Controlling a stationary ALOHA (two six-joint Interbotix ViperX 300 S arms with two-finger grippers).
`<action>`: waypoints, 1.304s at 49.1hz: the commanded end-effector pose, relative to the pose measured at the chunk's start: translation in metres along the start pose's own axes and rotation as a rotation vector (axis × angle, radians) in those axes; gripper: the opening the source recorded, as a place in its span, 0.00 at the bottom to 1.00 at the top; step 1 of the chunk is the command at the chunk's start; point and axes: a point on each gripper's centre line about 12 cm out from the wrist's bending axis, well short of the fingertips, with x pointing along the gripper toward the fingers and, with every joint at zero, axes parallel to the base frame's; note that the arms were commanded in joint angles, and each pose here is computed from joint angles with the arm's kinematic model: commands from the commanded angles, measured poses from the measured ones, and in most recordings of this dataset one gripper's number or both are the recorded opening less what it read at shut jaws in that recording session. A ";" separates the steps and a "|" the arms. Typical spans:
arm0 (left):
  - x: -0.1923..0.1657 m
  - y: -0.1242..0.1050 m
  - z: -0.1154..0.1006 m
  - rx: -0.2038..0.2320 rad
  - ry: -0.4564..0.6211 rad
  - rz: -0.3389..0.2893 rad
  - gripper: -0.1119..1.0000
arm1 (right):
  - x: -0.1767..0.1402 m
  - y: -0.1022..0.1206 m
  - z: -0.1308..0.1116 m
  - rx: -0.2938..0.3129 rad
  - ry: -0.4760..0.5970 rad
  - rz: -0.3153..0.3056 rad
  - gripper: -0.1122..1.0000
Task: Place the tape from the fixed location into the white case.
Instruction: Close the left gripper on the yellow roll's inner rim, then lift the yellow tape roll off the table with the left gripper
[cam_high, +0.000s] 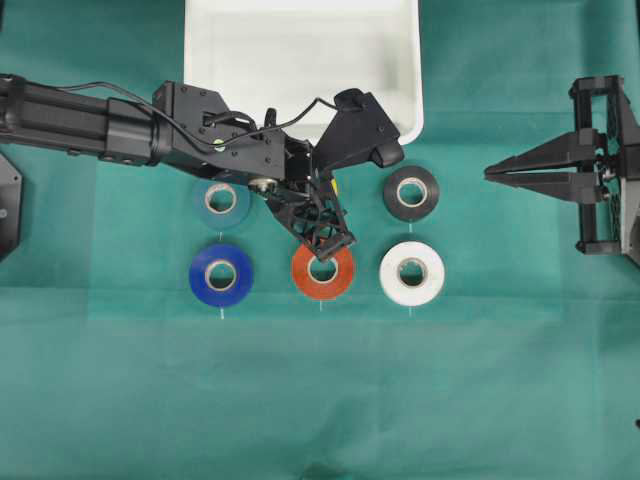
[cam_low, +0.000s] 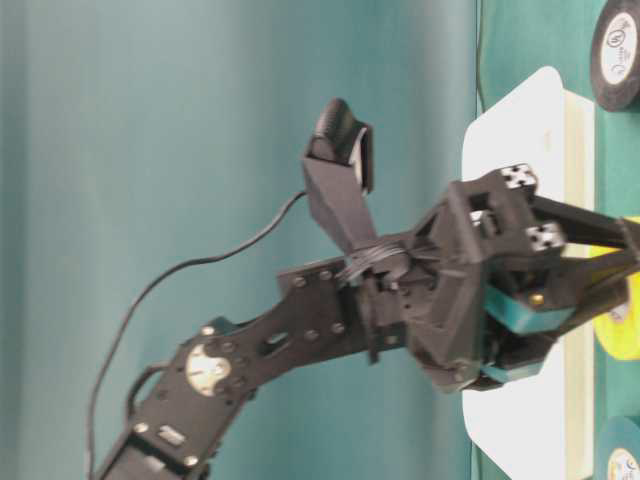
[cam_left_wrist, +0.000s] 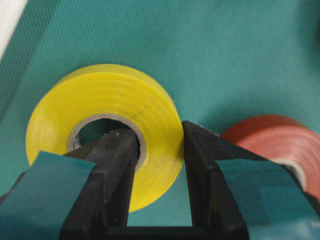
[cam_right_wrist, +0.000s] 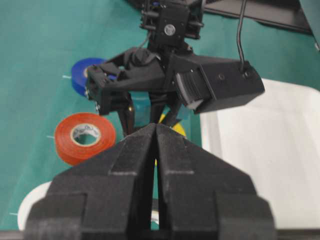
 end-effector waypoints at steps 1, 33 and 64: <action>-0.036 -0.009 0.014 0.009 -0.071 -0.042 0.32 | 0.001 0.000 0.008 0.002 -0.021 -0.002 0.11; -0.125 -0.013 0.020 0.050 -0.126 -0.067 0.32 | 0.003 0.000 0.006 0.002 -0.014 0.000 0.11; -0.172 -0.024 0.027 0.116 -0.152 -0.081 0.32 | 0.003 0.000 0.006 0.003 -0.012 0.000 0.11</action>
